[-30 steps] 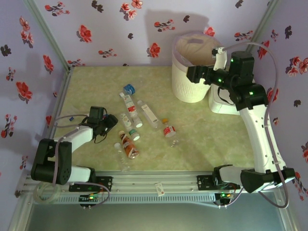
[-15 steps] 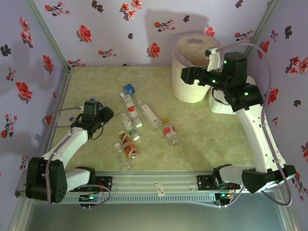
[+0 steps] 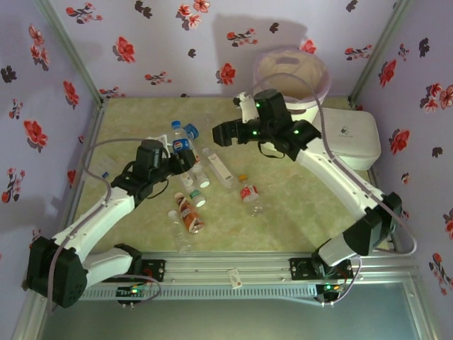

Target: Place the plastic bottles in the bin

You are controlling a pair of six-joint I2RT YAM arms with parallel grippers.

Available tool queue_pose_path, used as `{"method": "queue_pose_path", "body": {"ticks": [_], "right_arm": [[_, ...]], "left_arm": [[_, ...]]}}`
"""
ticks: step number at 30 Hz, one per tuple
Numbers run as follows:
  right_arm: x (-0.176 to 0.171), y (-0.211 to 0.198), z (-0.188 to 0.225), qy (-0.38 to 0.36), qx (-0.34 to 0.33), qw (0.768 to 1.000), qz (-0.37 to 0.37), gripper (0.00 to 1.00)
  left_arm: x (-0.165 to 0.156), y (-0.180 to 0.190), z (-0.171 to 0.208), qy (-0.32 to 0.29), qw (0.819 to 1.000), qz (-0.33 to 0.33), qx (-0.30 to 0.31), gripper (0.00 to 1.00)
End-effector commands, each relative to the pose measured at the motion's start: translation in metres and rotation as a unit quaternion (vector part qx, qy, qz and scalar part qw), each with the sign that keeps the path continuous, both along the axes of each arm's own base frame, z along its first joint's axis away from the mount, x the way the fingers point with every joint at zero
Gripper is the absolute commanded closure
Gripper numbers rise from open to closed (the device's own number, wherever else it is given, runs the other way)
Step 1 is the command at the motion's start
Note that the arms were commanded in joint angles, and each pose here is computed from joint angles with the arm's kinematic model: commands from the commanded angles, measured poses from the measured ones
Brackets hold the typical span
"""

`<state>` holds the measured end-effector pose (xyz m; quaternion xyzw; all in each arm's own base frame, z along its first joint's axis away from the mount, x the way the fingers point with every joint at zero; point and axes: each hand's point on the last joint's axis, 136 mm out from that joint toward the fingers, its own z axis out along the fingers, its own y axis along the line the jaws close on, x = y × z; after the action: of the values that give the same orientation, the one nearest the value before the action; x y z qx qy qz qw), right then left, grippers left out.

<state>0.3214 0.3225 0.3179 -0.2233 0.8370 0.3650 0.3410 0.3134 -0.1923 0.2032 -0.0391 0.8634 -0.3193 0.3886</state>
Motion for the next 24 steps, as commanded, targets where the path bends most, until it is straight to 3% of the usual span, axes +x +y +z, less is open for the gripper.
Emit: {"method": "queue_pose_path", "body": {"ticks": [1,9,15,24], "right_arm": [[-0.003,0.02,-0.001,0.034,0.042,0.998,0.028,0.05],[0.005,0.04,-0.017,0.07,0.061,0.995,0.04,0.03],[0.014,0.045,-0.035,0.096,0.063,0.993,0.028,0.04],[0.027,0.061,-0.033,0.158,0.149,0.975,0.047,0.15]], "left_arm": [[-0.008,-0.032,0.034,-0.089,0.992,-0.091,-0.015,1.0],[-0.022,-0.071,0.042,-0.122,0.977,-0.175,0.0,1.0],[-0.022,-0.074,0.051,-0.147,0.973,-0.176,-0.008,1.0],[-0.025,-0.074,0.056,-0.172,0.968,-0.181,-0.006,1.0]]}}
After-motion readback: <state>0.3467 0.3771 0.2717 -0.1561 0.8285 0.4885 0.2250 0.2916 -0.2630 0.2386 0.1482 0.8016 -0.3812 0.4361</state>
